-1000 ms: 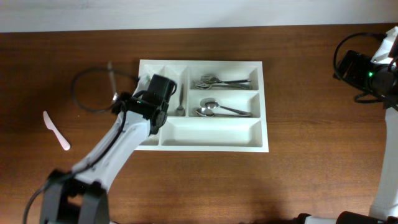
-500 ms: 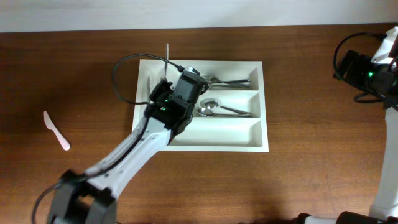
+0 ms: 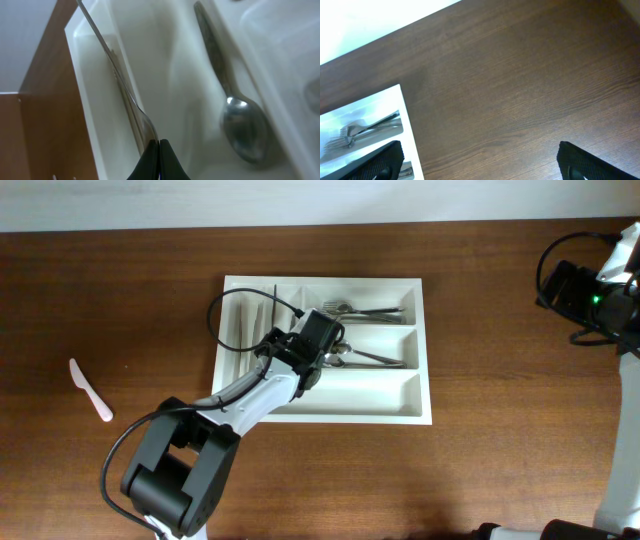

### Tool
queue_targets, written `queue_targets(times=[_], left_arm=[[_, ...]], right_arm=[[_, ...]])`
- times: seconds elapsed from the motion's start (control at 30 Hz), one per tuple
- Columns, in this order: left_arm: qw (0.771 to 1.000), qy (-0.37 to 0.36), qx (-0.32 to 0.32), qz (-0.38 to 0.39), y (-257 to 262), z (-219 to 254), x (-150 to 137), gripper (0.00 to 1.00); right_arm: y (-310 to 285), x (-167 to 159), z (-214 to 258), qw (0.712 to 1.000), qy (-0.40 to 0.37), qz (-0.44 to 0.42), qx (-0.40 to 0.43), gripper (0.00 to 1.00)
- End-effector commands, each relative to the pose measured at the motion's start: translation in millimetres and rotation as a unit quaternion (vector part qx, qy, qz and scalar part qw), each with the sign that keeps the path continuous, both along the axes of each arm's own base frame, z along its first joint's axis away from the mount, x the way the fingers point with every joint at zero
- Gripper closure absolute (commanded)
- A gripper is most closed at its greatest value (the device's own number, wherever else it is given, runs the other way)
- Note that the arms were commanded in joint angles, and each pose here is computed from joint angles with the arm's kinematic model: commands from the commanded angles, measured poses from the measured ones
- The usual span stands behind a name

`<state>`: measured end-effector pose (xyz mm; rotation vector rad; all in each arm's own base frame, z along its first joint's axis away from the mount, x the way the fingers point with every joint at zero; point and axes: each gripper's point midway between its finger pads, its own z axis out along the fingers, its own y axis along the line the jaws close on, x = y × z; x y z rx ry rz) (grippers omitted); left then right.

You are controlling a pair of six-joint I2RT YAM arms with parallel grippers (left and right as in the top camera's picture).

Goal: Pack container
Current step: 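Lower the spoon into the narrow left-middle compartment and release, then move the left gripper back to the white plastic knife left of tray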

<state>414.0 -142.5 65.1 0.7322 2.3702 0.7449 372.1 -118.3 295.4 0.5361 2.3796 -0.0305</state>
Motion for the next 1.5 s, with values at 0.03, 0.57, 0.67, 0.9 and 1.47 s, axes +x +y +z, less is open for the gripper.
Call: queue_targets(times=[0.03,0.57,0.67,0.9,1.47], left_arm=[[0.999,0.012,-0.047,0.012,-16.8,-8.0,-10.8,0.98],[0.99,-0.011,-0.105,0.091,-17.1,-10.6,-18.5,0.98],[0.988,-0.011,-0.112,0.109,-14.8,-12.2,-21.7,0.98],[0.984,-0.012,-0.125,0.127,-14.3,-13.8,-24.2,0.98],[0.988,-0.091,-0.046,0.116,2.3,127.2,15.1,0.36]], right_arm=[[-1.2,-0.6,-1.4,1.0,0.0,-0.004,0.005,0.01],[-1.2,-0.6,-1.4,1.0,0.0,-0.004,0.005,0.01],[-1.2,-0.6,-1.4,1.0,0.0,-0.004,0.005,0.01],[-1.2,-0.6,-1.4,1.0,0.0,-0.004,0.005,0.01],[-1.2,-0.6,-1.4,1.0,0.0,-0.004,0.005,0.01]])
